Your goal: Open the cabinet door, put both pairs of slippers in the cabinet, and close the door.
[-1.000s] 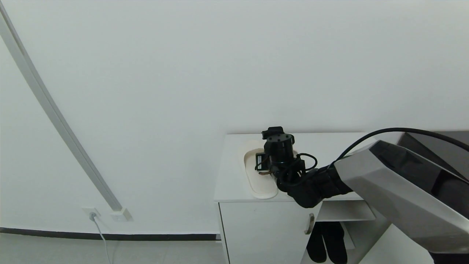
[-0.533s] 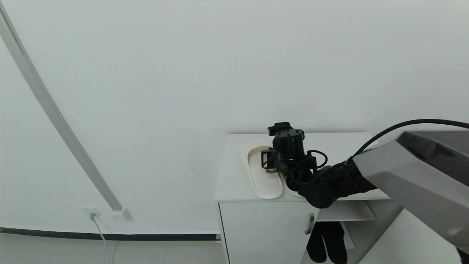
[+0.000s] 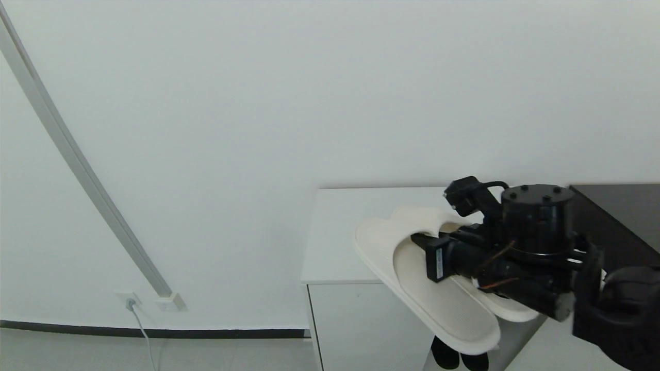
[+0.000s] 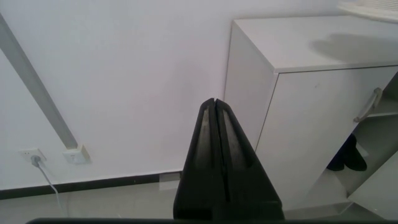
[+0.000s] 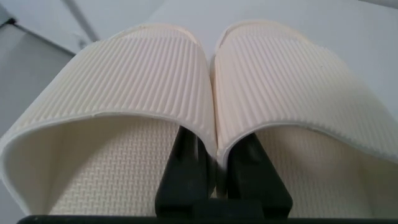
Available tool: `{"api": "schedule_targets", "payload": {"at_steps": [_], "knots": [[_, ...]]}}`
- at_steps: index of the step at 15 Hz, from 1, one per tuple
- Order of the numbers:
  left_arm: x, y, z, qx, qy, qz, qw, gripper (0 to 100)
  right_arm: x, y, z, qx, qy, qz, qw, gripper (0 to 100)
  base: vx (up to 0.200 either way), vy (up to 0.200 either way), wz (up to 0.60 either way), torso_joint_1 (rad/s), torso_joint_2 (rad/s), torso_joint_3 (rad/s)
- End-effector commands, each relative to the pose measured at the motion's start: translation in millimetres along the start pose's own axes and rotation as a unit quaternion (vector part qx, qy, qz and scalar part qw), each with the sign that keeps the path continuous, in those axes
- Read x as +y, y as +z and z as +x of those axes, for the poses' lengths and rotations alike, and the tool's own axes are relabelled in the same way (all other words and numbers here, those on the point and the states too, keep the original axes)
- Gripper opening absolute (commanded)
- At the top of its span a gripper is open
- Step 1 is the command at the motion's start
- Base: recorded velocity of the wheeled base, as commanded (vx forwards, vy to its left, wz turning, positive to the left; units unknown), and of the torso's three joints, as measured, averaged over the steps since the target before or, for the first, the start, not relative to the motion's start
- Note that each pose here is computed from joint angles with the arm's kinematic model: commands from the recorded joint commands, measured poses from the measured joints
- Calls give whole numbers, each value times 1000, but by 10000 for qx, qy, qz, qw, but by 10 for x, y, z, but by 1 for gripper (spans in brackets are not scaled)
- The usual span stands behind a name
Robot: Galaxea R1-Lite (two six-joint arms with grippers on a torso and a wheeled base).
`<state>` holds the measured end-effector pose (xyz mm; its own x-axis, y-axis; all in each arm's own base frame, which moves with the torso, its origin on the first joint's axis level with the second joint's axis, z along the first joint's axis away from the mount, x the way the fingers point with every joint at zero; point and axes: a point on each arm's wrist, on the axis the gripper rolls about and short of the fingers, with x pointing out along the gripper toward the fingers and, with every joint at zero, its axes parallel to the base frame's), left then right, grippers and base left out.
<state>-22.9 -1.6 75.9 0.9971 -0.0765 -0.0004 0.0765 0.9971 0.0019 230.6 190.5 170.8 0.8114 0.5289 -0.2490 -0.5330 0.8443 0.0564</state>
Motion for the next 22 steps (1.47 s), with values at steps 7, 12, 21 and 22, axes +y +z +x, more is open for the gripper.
{"api": "schedule_targets", "payload": {"at_steps": [7, 12, 21, 22], "knots": [[0, 0, 0, -2, 7, -2, 10000, 0, 188, -15, -418, -114, 589, -101, 9981, 0, 0, 0, 0, 0, 0, 0], [0, -2, 0, 6, 7, -2, 10000, 0, 193, -73, -422, -14, 602, -129, 9981, 0, 0, 0, 0, 0, 0, 0], [0, 0, 0, -2, -1, -9, 10000, 0, 211, -149, -388, 129, 610, -175, 9979, 0, -200, 0, 0, 2, 1, 3], [0, 0, 1, 6, -8, -10, 10000, 0, 209, -165, -391, 151, 608, -179, 9979, 0, -200, 0, 0, 2, 2, 2]]}}
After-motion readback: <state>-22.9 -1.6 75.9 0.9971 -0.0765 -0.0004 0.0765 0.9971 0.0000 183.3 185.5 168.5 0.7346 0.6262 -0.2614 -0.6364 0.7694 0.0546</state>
